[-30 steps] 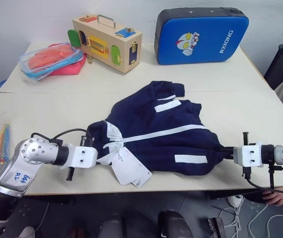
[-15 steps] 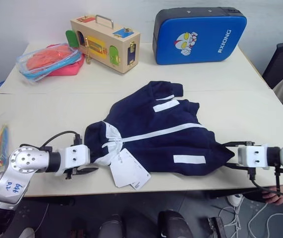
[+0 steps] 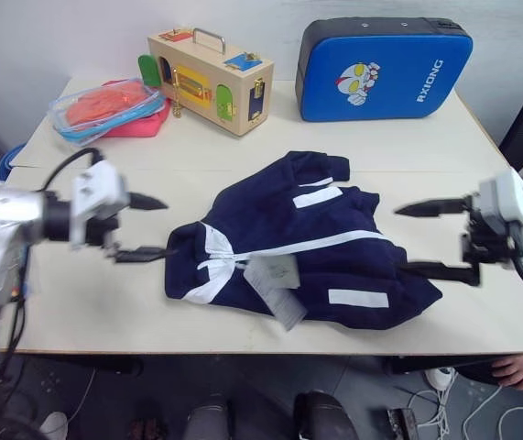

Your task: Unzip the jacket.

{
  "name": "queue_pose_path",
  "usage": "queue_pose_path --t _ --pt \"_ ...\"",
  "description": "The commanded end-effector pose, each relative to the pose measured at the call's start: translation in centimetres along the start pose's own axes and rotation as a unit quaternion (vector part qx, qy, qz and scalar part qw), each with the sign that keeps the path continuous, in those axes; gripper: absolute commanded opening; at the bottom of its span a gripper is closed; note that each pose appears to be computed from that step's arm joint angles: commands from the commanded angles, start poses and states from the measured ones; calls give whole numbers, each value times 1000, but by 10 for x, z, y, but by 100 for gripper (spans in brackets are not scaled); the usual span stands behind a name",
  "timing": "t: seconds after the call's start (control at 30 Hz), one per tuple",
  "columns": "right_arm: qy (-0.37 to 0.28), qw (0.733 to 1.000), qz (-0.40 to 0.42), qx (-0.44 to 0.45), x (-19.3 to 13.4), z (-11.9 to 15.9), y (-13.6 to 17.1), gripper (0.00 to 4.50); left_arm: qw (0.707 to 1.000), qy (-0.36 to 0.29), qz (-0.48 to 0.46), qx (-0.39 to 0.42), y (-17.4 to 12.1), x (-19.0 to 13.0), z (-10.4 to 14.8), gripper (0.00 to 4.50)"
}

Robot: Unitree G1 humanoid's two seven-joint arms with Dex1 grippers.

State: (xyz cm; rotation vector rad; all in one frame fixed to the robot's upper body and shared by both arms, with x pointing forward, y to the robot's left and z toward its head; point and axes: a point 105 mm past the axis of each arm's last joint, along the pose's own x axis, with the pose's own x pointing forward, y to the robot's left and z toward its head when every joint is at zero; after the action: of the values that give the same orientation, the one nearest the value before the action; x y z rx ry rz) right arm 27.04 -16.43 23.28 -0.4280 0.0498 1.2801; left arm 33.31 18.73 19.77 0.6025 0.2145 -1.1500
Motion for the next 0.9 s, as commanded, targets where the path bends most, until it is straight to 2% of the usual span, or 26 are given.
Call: queue_pose_path --t 0.03,0.2,0.33,0.57,0.67,0.8,0.87,0.9 --pt "-6 1000 19 12 28 5 6 450 1000 8 -6 26 6 17 -6 368" --pt "-4 999 39 9 55 3 14 450 999 -16 -37 21 -3 39 -3 221" --pt "-5 999 35 -22 61 4 17 450 996 -44 -71 19 -18 44 7 221" --pt "-4 991 19 -132 77 2 23 450 997 22 -58 48 -23 49 -27 221" --pt "-5 989 22 -144 85 -1 26 450 998 9 -38 42 -17 56 -30 221" --pt "-4 988 25 -153 93 -4 28 450 998 1 -39 55 -17 66 -32 297" --pt "8 984 25 -178 98 -8 28 450 998 6 -43 54 -18 69 -37 362" --pt "13 981 23 -191 100 -11 27 450 998 9 -48 50 -20 70 -40 362"
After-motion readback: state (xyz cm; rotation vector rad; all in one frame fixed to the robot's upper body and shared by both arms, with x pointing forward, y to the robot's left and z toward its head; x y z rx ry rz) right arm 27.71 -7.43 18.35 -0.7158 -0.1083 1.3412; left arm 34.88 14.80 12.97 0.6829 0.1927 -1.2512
